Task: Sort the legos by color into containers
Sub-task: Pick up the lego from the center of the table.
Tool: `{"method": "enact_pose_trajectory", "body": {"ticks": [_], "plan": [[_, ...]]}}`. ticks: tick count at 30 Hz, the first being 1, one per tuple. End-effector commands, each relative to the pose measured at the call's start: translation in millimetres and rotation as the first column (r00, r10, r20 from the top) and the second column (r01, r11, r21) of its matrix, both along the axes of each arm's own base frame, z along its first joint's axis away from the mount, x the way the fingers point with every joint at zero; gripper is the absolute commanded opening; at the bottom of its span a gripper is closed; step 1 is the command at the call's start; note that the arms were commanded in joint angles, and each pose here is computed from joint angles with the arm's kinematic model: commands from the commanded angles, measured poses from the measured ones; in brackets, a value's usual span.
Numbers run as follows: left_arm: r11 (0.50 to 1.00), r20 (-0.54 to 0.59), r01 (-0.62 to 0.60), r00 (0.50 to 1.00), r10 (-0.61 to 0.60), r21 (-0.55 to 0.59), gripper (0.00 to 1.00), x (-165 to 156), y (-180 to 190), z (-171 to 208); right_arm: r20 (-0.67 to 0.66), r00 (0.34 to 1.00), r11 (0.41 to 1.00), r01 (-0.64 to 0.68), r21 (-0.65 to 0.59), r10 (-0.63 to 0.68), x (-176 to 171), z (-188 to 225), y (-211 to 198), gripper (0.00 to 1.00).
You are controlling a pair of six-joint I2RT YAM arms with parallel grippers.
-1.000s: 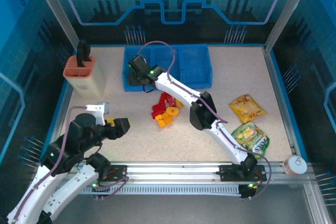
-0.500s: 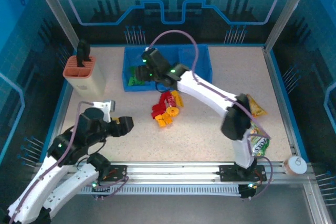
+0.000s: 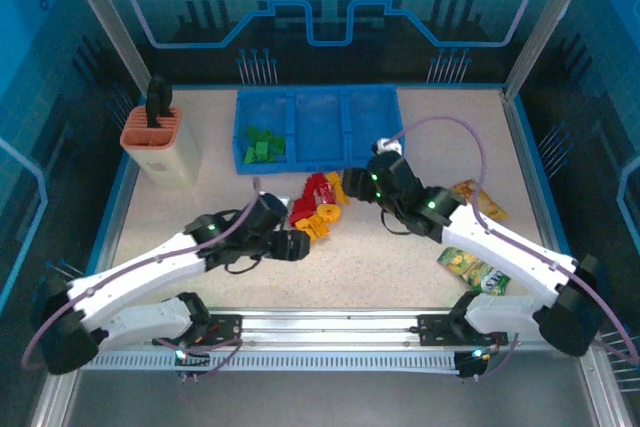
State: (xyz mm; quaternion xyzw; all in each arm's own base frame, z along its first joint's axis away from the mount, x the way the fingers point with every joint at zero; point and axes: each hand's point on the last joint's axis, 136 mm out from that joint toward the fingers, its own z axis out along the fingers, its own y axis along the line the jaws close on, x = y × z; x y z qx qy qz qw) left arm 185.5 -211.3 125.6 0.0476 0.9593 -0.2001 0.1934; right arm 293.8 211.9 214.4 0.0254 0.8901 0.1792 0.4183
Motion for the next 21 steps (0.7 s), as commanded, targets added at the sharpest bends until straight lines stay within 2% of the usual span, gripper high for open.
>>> {"method": "enact_pose_trajectory", "body": {"ticks": [1,5,9,13,21], "plan": [[0.998,-0.018,-0.066,0.998,0.066,-0.017,0.75,15.3,-17.1,-10.6,0.009,0.996,0.994,0.091,0.058,-0.092,-9.6,-4.5,-25.8,0.73],[0.996,-0.046,-0.082,0.996,0.083,0.014,0.75,24.9,-26.8,-31.3,-0.014,0.992,0.99,0.129,0.063,-0.128,-26.4,-24.2,-47.0,0.73],[0.992,-0.081,-0.082,0.993,0.09,0.093,0.73,33.9,-32.5,-54.1,-0.026,0.988,0.985,0.154,0.077,-0.153,-38.6,-38.1,-61.0,0.73],[0.983,-0.108,-0.089,0.988,0.107,0.162,0.68,41.0,-33.6,-72.4,-0.036,0.985,0.982,0.169,0.087,-0.166,-45.5,-46.7,-68.3,0.73],[0.97,-0.129,-0.116,0.981,0.146,0.215,0.58,55.8,-27.2,-89.1,-0.034,0.983,0.98,0.18,0.085,-0.178,-50.5,-51.5,-75.7,0.73]]}}
